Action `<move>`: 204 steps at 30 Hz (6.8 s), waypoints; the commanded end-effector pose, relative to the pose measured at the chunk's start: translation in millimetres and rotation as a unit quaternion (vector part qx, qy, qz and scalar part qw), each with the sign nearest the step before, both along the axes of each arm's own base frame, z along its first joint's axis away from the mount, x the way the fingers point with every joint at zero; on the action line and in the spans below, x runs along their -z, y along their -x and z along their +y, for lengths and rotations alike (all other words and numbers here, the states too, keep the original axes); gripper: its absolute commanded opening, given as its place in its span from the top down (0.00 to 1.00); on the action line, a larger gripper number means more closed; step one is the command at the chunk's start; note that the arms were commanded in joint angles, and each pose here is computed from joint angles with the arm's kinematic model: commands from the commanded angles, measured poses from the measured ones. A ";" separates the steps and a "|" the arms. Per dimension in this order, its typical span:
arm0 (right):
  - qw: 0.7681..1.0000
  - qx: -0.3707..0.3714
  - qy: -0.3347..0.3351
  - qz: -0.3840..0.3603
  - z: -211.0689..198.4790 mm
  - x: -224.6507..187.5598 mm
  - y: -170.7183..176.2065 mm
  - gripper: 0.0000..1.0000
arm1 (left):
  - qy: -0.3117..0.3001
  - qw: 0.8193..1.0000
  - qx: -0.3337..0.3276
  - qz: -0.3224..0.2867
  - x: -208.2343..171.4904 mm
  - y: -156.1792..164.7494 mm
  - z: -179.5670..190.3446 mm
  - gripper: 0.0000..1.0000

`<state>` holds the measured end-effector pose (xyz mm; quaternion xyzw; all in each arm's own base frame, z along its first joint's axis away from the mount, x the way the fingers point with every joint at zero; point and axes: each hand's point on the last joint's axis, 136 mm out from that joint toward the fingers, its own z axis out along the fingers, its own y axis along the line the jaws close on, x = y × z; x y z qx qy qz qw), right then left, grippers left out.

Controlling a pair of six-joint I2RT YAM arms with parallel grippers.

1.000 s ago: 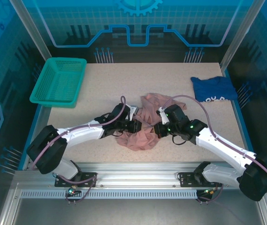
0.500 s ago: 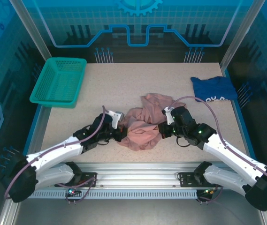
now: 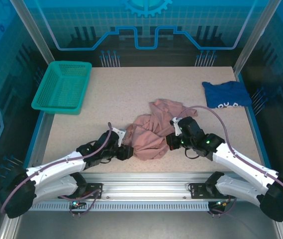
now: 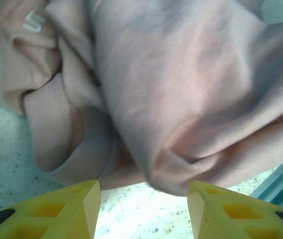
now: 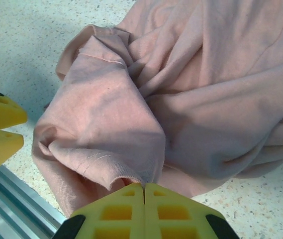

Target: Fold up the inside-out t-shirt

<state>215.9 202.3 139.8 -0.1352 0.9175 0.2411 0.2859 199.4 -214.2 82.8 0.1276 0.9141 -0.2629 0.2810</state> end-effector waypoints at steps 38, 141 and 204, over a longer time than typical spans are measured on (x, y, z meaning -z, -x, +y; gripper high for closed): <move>0.995 -0.018 -0.095 -0.033 48.3 -42.2 -26.4 1.00 | -0.008 0.997 -0.028 -0.067 -57.8 -110.9 -46.3 0.98; 0.999 0.036 -0.022 0.004 6.5 -35.4 -70.7 1.00 | 0.137 0.979 0.062 -0.141 -119.2 -24.9 -26.5 0.89; 0.997 0.066 -0.012 -0.032 -30.7 -71.5 -75.8 1.00 | 0.130 0.970 0.016 -0.206 -168.9 -46.6 -18.2 1.00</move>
